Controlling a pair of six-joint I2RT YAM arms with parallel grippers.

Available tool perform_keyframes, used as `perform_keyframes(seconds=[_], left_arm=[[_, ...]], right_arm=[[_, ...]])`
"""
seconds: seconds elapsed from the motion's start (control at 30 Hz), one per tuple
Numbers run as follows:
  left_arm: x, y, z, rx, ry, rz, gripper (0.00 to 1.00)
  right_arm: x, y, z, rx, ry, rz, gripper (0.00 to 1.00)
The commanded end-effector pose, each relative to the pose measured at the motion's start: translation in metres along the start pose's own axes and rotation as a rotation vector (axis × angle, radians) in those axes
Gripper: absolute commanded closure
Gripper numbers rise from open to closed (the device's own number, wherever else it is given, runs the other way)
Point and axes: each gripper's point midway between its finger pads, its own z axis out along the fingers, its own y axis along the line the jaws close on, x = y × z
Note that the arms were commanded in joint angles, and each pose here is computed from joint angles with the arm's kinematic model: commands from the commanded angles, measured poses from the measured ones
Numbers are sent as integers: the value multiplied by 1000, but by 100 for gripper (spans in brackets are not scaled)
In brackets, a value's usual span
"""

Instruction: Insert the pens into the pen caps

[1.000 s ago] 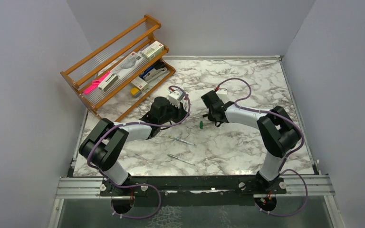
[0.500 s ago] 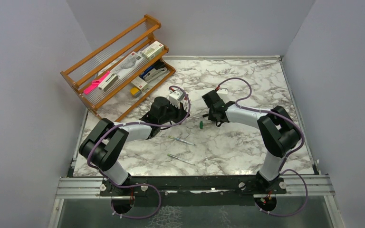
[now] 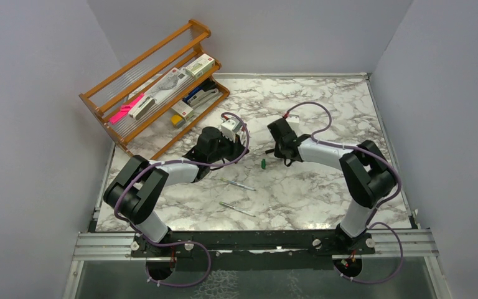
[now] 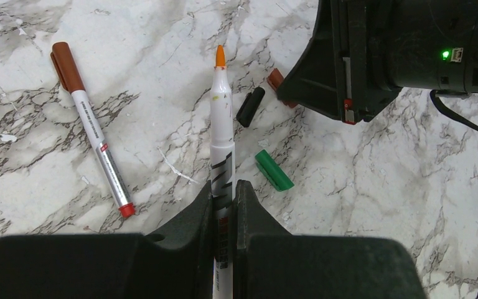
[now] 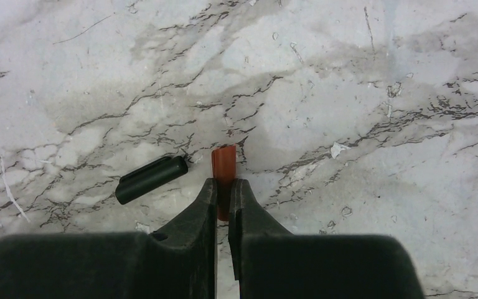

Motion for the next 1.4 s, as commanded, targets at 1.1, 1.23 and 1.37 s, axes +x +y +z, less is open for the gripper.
perform_keyframes(seconds=[1.1,1.23,1.37], left_arm=[[-92,-171,-32,763,-371,-274,100],[-93,-171,-32,768,-381,-282,100],[-92,-171,-29,771,-374,-281,100]], right_arm=[[-143,49,-247,-955,-751,180,98],[-144,48,-251,-960,-757,175,98],[-143,48,-254,-971,-759,175,98]])
